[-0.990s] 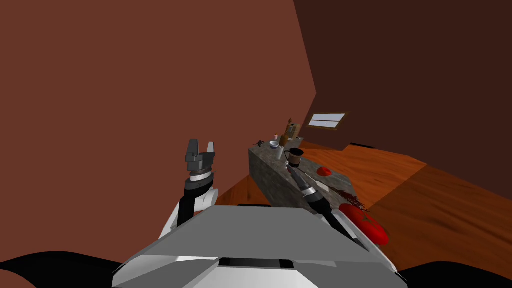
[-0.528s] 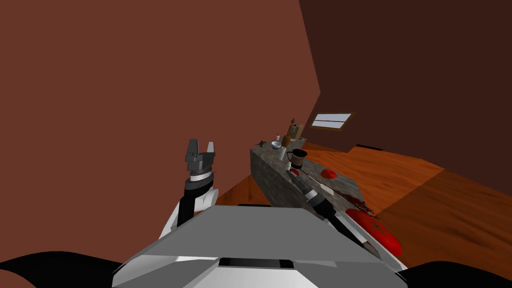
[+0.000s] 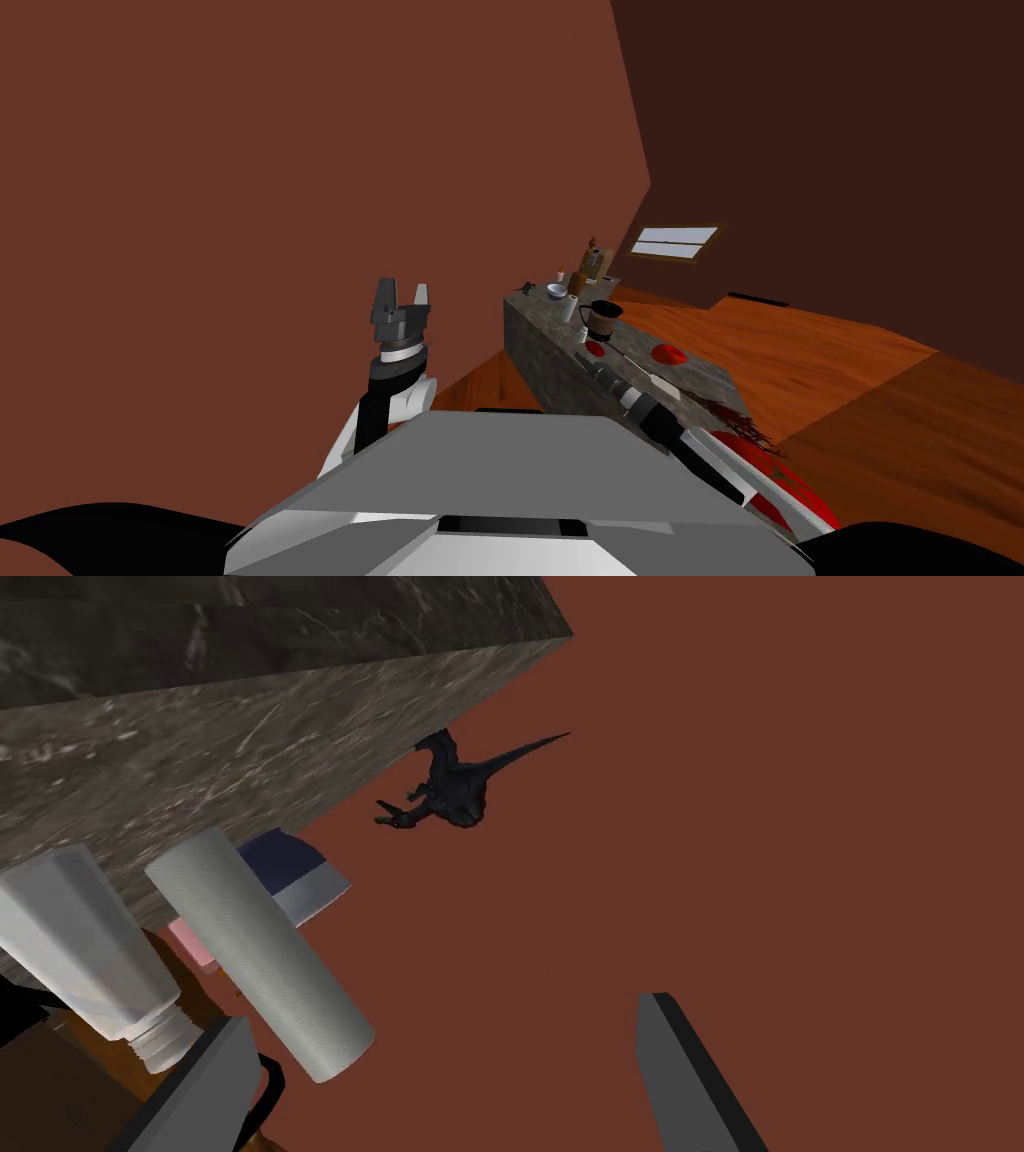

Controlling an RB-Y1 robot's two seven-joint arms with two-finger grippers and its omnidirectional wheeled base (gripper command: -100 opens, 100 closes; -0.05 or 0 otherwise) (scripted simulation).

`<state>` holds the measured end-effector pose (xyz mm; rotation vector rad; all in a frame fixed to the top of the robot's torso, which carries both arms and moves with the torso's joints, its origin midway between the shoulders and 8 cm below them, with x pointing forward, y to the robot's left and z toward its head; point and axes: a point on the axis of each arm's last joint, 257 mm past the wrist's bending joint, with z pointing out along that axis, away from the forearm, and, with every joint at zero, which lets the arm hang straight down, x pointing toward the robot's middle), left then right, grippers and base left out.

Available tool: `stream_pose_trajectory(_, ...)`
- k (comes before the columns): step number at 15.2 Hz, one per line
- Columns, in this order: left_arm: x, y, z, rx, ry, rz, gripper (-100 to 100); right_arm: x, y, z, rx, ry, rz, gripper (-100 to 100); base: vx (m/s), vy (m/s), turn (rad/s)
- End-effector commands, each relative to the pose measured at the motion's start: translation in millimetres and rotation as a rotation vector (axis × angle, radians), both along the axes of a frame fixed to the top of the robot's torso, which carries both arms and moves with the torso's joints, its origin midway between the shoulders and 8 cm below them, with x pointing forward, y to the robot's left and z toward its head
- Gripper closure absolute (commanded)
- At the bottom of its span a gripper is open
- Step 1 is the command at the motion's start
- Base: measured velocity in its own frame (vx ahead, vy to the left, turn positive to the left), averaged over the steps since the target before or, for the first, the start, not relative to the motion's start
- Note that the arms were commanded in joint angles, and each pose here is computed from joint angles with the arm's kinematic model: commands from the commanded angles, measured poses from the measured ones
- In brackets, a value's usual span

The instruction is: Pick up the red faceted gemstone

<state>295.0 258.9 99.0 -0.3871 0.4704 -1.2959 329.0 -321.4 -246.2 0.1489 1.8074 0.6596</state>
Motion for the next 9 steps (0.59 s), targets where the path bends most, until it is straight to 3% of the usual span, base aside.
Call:
stream_pose_trajectory(1, 0, 0.0, 0, 0.0, 0.0, 0.0, 0, -3, -9, -10, -0.041, 0.033, 0.003, -100, 0.018, 0.008, 0.056)
stream_pose_trajectory(4, 0, 0.0, 0, 0.0, 0.0, 0.0, 0, -13, -31, -33, -0.135, 0.105, 0.01, -100, 0.018, 0.005, 0.06)
stream_pose_trajectory(9, 0, 0.0, 0, 0.0, 0.0, 0.0, 0, -24, -54, -52, -0.226, 0.17, 0.016, -100, 0.018, 0.004, 0.057)
